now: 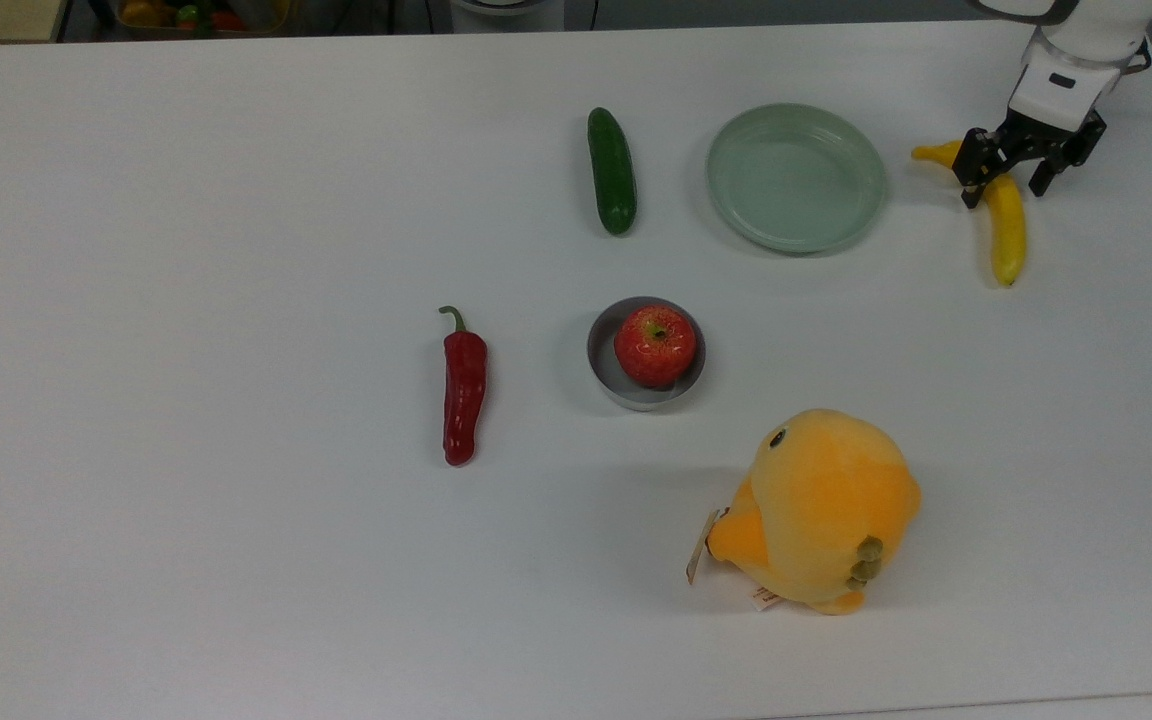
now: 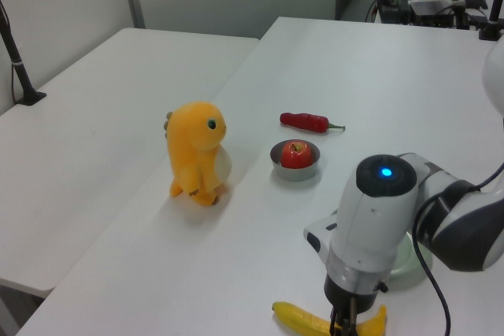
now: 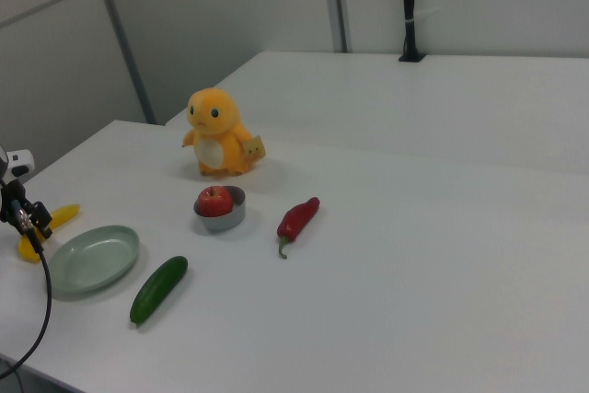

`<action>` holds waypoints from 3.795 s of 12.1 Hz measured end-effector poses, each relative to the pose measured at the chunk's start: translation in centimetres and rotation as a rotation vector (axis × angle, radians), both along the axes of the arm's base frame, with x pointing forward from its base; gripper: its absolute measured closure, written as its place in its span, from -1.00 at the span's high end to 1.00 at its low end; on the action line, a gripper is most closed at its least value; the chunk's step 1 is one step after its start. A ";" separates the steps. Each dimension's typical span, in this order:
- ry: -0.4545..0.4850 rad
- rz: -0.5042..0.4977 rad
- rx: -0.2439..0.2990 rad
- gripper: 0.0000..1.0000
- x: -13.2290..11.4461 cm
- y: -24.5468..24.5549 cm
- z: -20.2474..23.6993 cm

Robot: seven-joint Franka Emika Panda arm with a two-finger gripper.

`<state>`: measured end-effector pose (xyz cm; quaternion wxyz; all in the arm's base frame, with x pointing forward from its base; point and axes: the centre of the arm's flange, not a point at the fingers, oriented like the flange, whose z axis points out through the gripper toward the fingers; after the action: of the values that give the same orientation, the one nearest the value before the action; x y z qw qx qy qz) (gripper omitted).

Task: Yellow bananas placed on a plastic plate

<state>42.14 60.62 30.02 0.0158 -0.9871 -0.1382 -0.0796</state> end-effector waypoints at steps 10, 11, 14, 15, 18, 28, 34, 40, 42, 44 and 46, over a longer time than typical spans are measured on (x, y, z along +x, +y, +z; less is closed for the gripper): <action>-0.026 -0.028 0.029 -0.34 1.7 -0.4 1.9; -0.037 -0.043 0.039 -0.34 2.7 -1.0 2.9; -0.076 -0.091 0.070 -0.34 5.4 -3.3 6.6; -0.098 -0.107 0.078 -0.34 6.1 -4.8 8.7; -0.107 -0.090 0.037 -0.34 3.3 -9.7 13.0; 0.005 -0.057 -0.140 0.59 1.4 -18.4 6.6; 0.023 -0.090 -0.178 1.00 2.1 -20.0 7.4; 0.117 -0.095 -0.228 1.00 6.0 -29.5 13.8; 0.108 -0.210 -0.193 1.00 9.5 -36.8 16.1; 0.118 -0.306 -0.162 1.00 11.7 -43.3 17.1; 0.136 -0.286 -0.152 1.00 12.9 -47.5 17.1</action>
<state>55.05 13.09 47.13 -0.0609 -0.9981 -0.0005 -0.0036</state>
